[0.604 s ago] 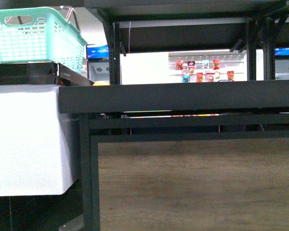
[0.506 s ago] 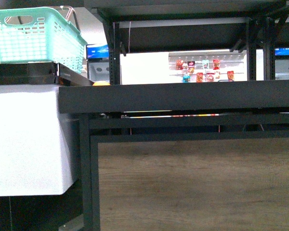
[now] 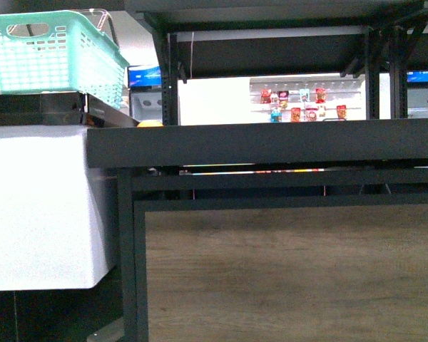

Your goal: Pick lemon from shelf

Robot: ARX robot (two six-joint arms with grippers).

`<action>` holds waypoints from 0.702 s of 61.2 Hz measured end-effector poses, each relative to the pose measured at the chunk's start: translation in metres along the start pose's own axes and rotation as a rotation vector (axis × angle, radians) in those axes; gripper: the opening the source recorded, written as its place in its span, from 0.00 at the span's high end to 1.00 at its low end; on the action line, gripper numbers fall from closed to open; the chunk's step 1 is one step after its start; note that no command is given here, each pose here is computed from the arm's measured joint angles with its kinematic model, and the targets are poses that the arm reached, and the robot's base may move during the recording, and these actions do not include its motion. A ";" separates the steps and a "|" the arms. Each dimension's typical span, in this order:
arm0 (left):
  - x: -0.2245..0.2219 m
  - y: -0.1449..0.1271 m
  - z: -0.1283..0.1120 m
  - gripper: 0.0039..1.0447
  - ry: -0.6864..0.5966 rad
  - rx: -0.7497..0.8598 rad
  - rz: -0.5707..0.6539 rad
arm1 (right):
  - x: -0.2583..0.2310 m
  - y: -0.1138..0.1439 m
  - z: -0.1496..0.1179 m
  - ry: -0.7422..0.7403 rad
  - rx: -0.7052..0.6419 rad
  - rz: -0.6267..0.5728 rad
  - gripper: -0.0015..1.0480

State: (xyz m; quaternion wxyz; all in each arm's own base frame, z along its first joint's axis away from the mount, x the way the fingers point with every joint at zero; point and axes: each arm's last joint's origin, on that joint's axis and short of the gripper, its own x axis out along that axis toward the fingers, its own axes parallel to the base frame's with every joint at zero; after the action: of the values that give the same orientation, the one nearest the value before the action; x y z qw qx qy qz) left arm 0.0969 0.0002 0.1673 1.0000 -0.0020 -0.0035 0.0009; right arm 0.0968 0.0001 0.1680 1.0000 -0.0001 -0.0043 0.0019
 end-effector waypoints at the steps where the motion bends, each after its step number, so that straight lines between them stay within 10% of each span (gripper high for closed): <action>1: 0.000 0.000 0.000 0.08 0.000 0.000 0.000 | 0.000 0.000 0.000 0.000 0.000 0.000 0.07; 43: 0.000 0.000 0.000 0.08 0.000 0.000 0.000 | 0.000 0.000 0.000 0.000 0.000 0.000 0.07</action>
State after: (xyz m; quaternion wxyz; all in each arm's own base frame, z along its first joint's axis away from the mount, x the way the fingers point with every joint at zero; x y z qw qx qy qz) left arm 0.0969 0.0002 0.1673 1.0000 -0.0020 -0.0035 0.0009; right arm 0.0968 0.0001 0.1680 1.0000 -0.0001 -0.0043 0.0019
